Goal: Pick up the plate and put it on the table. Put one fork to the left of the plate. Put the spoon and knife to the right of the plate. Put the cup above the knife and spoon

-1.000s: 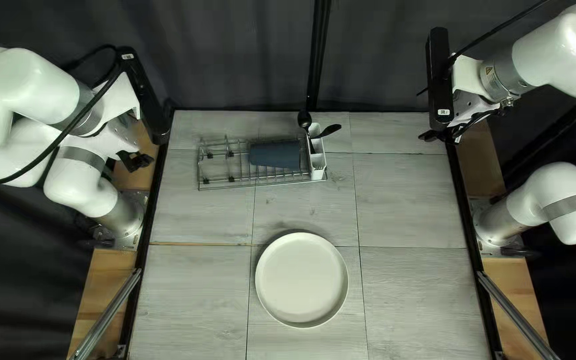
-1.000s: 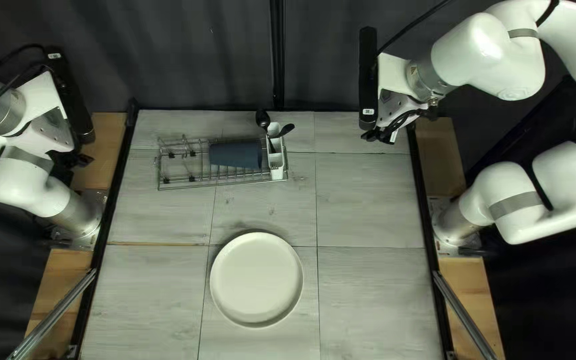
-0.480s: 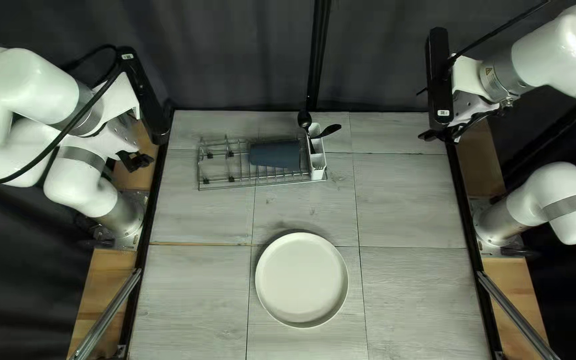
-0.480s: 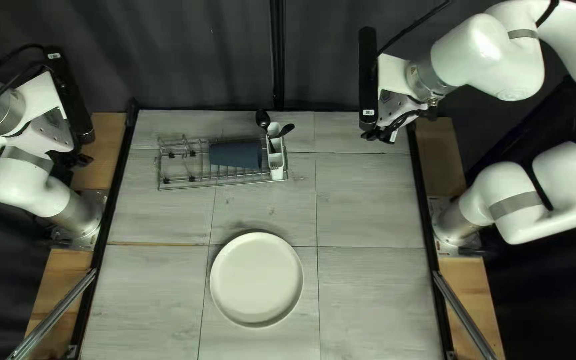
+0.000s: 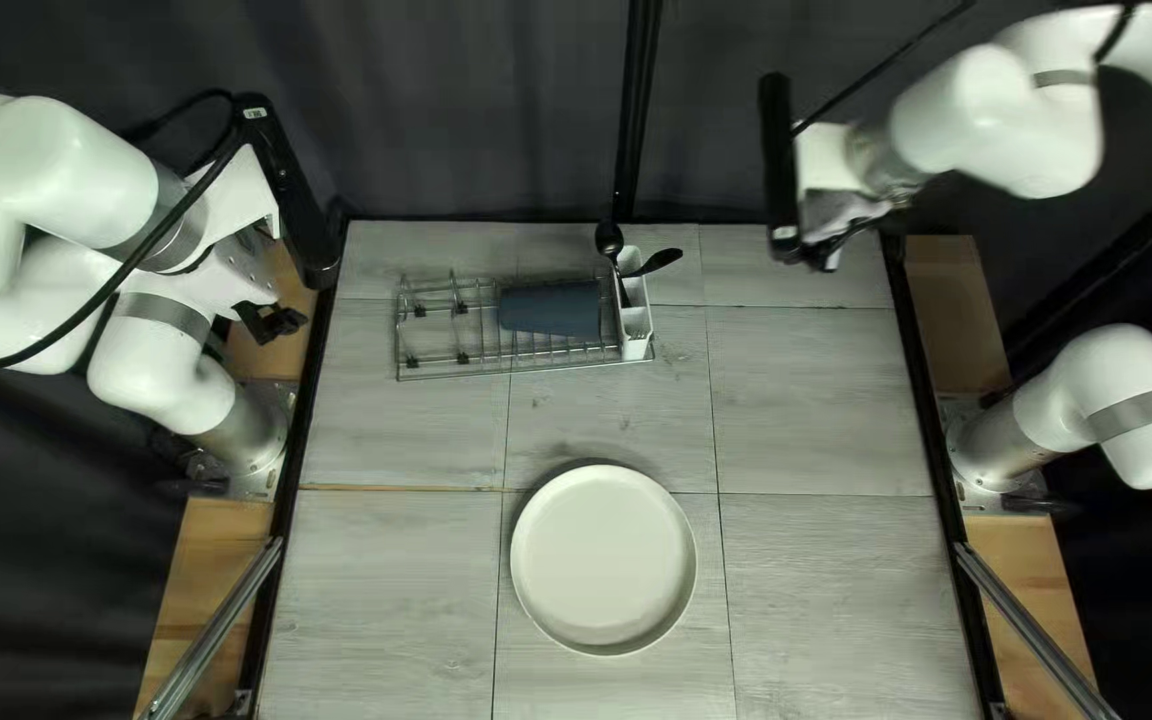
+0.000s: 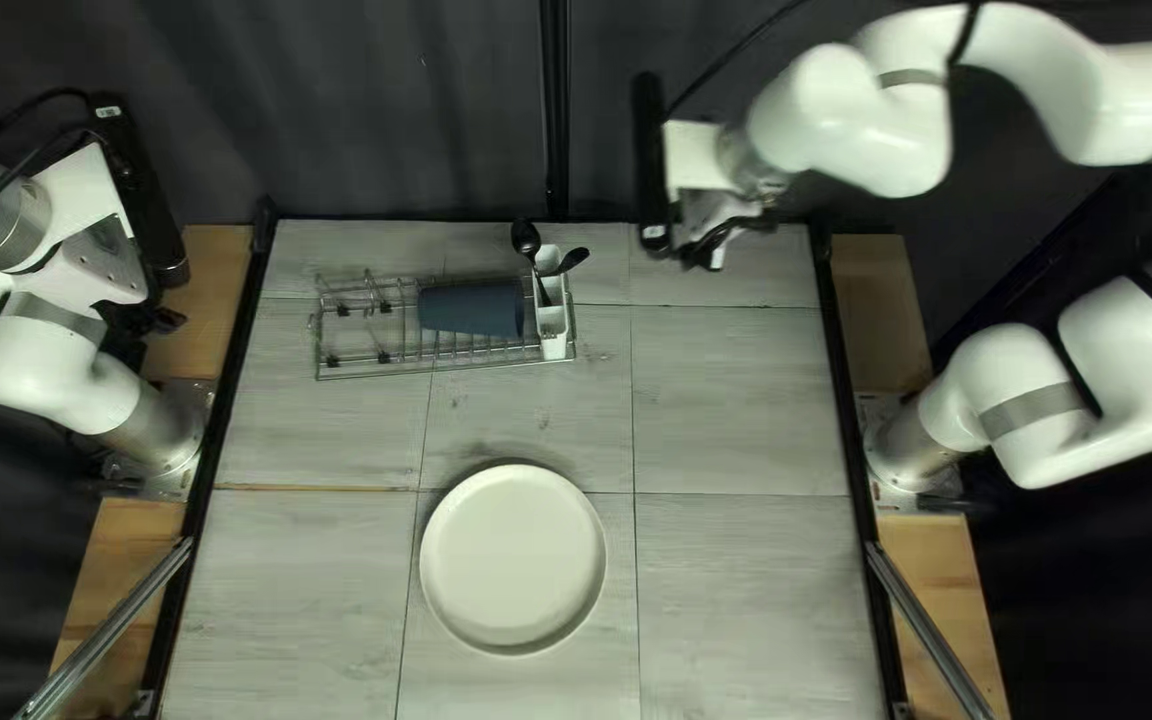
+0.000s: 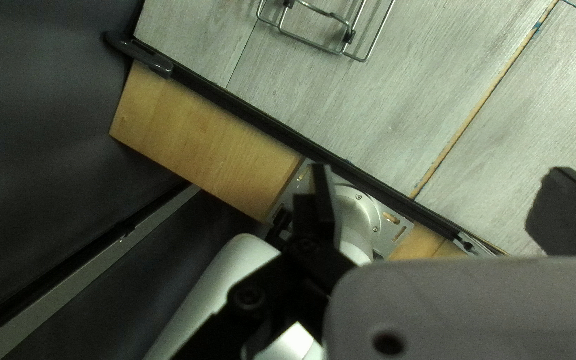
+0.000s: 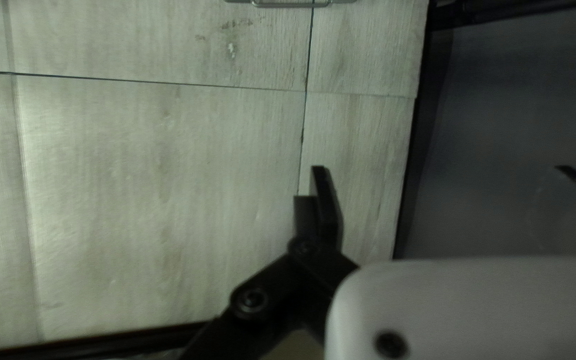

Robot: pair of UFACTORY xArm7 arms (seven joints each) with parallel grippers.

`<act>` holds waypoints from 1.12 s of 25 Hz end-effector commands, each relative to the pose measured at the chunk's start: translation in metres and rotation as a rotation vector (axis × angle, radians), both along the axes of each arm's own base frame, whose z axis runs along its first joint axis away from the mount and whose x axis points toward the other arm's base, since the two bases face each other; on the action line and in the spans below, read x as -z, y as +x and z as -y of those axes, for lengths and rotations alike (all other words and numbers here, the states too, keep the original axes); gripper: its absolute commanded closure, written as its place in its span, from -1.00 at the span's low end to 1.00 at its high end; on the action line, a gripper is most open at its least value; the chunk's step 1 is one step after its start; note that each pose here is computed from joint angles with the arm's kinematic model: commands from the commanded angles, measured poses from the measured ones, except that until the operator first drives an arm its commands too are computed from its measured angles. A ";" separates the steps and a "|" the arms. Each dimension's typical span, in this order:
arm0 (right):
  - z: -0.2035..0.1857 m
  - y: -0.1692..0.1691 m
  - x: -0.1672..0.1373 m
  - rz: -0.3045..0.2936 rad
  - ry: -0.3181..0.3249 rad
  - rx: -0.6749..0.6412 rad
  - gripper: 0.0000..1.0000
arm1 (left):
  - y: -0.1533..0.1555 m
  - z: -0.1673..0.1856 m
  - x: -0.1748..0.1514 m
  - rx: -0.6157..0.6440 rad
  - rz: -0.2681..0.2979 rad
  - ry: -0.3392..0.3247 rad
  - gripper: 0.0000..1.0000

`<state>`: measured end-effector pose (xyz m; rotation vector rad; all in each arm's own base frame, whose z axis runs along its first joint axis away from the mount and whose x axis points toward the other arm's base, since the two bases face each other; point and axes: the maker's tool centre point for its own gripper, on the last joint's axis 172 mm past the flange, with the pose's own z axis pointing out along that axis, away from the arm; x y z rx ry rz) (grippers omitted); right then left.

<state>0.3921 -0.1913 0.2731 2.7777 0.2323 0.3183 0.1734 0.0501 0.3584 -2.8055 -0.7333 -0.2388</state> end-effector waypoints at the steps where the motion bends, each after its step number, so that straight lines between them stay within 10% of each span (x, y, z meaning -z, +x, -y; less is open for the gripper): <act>1: 0.004 0.025 0.031 -0.026 -0.061 -0.048 -1.00 | 0.000 0.000 0.000 0.000 0.000 0.000 -1.00; 19: -0.003 0.082 0.087 -0.086 -0.126 -0.124 -1.00 | 0.000 0.000 0.000 0.000 0.000 0.000 -1.00; 23: 0.001 0.081 0.086 -0.088 -0.137 -0.127 -0.70 | 0.000 0.000 0.000 0.000 0.000 0.000 -1.00; 24: 0.001 0.081 0.085 -0.088 -0.138 -0.127 -0.35 | 0.000 0.000 0.000 0.000 0.000 0.000 -1.00; 25: 0.001 0.080 0.085 -0.088 -0.139 -0.128 0.52 | 0.000 0.000 0.000 0.000 0.000 0.000 -1.00; 26: 0.002 0.079 0.086 -0.088 -0.144 -0.128 0.96 | 0.000 0.000 0.000 0.000 0.000 0.000 -1.00; 28: 0.003 0.077 0.086 -0.090 -0.151 -0.127 1.00 | 0.000 0.000 0.000 0.000 0.000 0.000 -1.00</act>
